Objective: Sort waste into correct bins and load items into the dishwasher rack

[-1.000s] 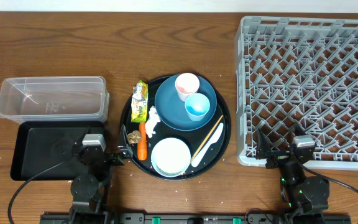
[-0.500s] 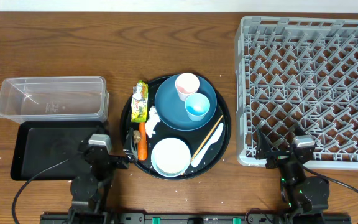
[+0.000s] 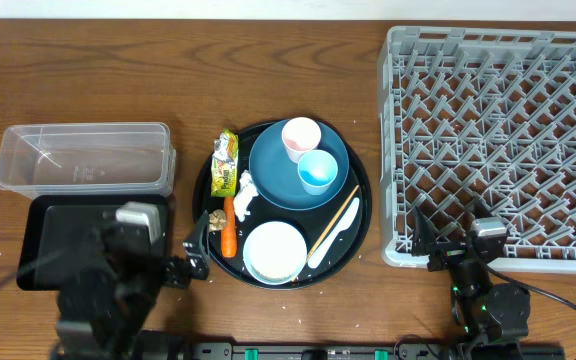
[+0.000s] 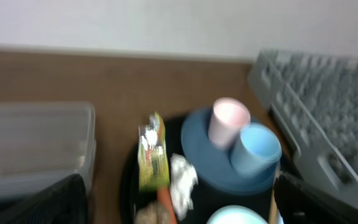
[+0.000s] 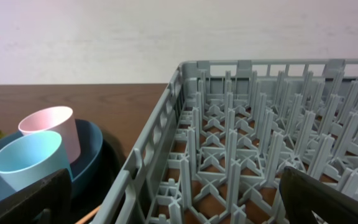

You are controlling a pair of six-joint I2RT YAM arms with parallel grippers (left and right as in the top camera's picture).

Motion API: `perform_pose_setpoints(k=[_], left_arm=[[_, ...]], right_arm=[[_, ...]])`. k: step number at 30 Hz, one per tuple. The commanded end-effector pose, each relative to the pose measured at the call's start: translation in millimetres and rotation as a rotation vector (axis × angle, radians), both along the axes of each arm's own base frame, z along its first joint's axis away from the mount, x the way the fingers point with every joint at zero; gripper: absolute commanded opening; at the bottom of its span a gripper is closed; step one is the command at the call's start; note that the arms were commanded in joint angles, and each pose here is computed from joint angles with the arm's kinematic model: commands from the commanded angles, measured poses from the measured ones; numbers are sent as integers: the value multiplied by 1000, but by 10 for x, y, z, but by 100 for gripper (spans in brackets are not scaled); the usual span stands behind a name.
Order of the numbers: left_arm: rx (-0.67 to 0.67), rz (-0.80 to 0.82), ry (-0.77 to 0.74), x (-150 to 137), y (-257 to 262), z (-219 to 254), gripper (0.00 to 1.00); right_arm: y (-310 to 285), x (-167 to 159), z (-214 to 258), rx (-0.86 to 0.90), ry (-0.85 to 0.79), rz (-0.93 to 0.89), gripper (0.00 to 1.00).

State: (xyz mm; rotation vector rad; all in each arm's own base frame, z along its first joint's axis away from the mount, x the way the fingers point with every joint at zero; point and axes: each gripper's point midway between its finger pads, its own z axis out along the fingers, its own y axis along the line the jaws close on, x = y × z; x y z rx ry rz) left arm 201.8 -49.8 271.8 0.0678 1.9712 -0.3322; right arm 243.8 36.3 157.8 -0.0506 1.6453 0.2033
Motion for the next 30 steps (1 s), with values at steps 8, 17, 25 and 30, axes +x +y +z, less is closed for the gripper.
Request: perform_pose_setpoints(k=[8, 17, 25, 30], left_arm=[[-18, 9, 557, 507, -103, 66, 98], [-62, -38, 917, 934, -299, -806, 98], [-72, -74, 1086, 1115, -457, -1384, 73], [10, 5, 1065, 1310, -456, -1608, 59]], right_arm=[[-24, 1, -7, 5, 2, -10, 99], [-24, 1, -7, 5, 2, -10, 99], [-24, 1, -7, 5, 2, -10, 99], [-24, 1, -7, 5, 2, -10, 99]])
